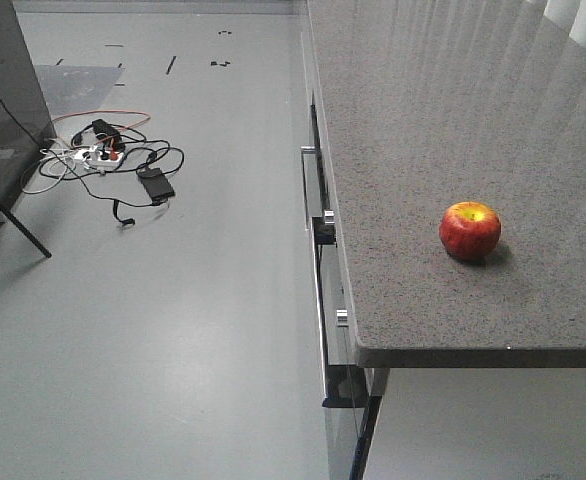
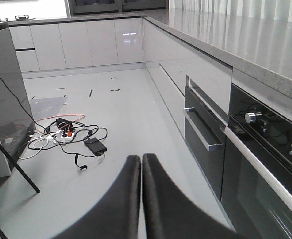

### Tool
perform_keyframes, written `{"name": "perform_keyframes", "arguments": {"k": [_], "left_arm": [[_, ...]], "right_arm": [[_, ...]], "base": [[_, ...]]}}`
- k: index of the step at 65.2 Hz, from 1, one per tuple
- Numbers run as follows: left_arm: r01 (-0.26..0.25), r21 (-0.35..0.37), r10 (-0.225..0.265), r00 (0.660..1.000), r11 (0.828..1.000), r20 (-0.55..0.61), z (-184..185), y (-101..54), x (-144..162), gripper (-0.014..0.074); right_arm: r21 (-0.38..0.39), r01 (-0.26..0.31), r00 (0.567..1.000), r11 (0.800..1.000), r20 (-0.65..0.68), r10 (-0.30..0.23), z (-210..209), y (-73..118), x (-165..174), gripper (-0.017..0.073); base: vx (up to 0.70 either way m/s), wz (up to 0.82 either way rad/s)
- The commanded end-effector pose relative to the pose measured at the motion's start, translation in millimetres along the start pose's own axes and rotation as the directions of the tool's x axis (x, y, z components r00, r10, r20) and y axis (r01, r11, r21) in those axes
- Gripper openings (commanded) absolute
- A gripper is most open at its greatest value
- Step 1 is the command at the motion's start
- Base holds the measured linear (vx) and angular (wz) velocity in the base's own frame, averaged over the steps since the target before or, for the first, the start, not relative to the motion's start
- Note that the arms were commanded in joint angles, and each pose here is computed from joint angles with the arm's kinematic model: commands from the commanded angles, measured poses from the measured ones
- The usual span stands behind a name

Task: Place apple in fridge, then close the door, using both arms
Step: 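Move the right gripper above the red-yellow apple on the countertop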

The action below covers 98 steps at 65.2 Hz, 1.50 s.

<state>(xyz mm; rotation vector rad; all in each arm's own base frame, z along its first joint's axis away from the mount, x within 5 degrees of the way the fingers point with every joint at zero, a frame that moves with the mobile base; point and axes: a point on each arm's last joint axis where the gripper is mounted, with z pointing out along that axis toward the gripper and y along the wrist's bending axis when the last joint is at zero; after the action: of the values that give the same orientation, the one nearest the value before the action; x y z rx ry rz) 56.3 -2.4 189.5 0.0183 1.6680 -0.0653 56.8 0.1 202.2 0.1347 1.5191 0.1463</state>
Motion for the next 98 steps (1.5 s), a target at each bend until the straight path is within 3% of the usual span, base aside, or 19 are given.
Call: {"name": "perform_keyframes", "arguments": {"k": [1,76,85,94,98], "left_arm": [[0.008,0.010,-0.009,0.997,1.000,0.072,-0.4,-0.7,-2.1,-0.0008],[0.008,0.010,-0.009,0.997,1.000,0.072,-0.4,-0.7,-2.1,-0.0008],[0.008,0.010,-0.009,0.997,1.000,0.072,-0.4,-0.7,-2.1,-0.0008],[0.008,0.010,-0.009,0.997,1.000,0.072,-0.4,-0.7,-2.1,-0.0008],[0.008,0.010,-0.009,0.997,1.000,0.072,-0.4,-0.7,-2.1,-0.0008]], "right_arm": [[-0.015,0.012,0.998,1.000,0.068,-0.011,-0.5,1.1,-3.5,-0.0003],[-0.019,0.009,0.997,1.000,0.081,-0.008,-0.6,1.5,-4.7,-0.0003],[-0.026,-0.041,0.994,0.999,0.097,0.043,-0.7,1.7,-6.5,-0.0003],[-0.023,-0.196,0.978,0.980,0.063,0.197,-0.6,2.2,-12.1,-0.0003],[-0.006,-0.189,0.982,0.982,0.016,0.189,-0.6,4.0,-21.5,-0.0003]], "base": [[0.00,0.00],[0.00,0.00],[0.00,0.00],[0.00,0.00],[0.00,0.00]]}}
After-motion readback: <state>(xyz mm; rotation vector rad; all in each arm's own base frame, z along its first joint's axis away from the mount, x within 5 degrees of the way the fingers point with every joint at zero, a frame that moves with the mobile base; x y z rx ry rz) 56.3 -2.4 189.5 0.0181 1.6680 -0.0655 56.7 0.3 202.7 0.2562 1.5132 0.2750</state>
